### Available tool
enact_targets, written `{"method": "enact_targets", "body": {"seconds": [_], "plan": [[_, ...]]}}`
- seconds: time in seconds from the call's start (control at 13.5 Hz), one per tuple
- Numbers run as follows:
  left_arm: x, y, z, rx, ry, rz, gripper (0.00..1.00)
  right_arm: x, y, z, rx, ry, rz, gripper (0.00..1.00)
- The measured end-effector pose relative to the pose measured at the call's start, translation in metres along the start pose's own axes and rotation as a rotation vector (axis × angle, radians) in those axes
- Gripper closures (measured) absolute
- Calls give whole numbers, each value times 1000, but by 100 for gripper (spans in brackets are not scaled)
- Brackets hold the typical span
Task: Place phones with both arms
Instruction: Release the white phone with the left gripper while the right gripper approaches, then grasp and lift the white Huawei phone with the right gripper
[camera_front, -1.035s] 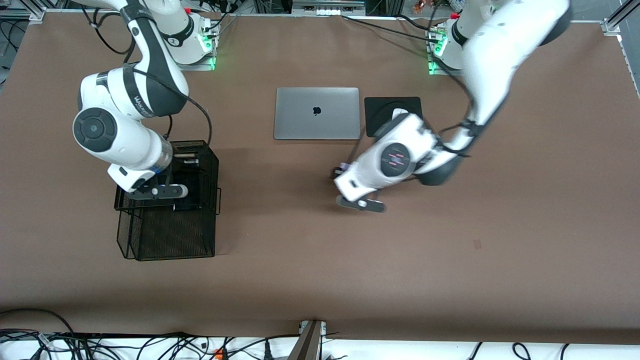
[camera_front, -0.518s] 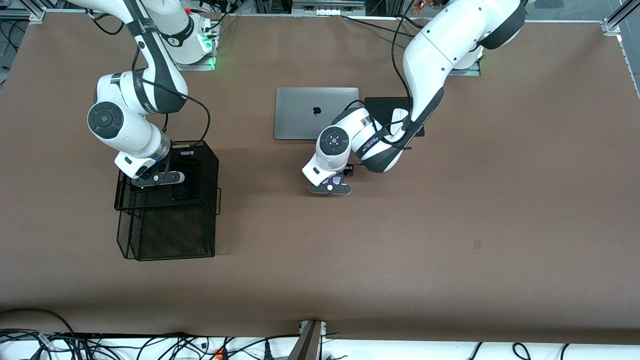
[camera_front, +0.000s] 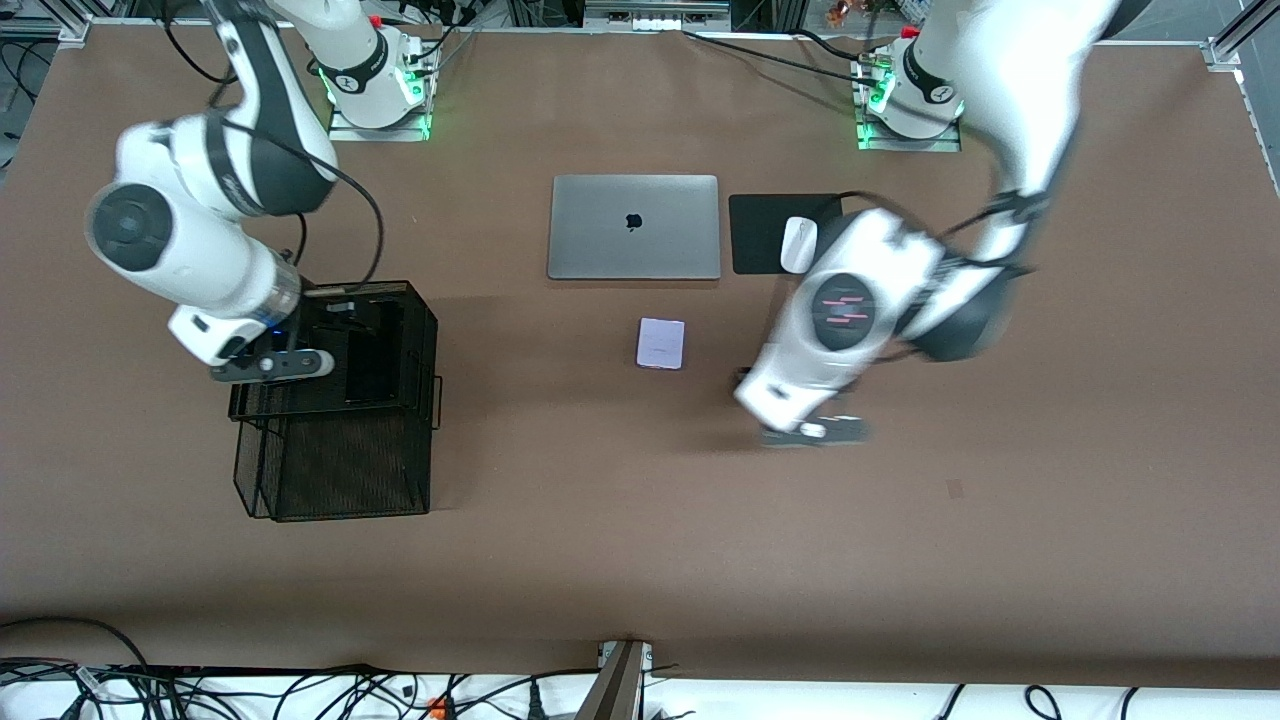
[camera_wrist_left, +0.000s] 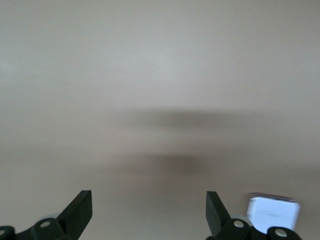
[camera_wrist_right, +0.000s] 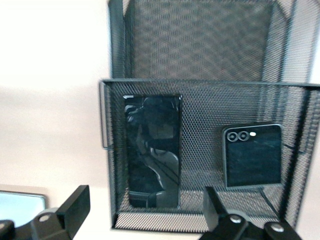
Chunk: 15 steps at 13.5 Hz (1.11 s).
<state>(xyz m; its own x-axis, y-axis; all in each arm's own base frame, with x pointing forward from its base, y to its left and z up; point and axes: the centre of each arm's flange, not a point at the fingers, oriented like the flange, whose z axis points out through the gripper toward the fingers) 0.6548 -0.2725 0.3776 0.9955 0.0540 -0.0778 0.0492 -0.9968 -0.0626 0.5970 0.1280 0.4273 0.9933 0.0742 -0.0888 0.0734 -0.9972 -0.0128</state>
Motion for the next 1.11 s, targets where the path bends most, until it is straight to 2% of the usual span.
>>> {"method": "enact_targets", "body": {"seconds": [0.15,0.37,0.67,0.81,1.11], "plan": [[4,-67,-43,35,-22,32,0,1,-34,-29,9,5,28,0],[-6,-128,-77,74,-97,97,0,-4,-135,-27,30,-2,79,0],[-23,-220,-123,15,-106,138,0,-12,-277,17,15,3,178,0],[-46,-258,-148,15,-78,108,0,-19,-338,47,22,23,216,0],[-107,-276,-197,25,75,128,0,-46,-415,133,1,65,289,0]]}}
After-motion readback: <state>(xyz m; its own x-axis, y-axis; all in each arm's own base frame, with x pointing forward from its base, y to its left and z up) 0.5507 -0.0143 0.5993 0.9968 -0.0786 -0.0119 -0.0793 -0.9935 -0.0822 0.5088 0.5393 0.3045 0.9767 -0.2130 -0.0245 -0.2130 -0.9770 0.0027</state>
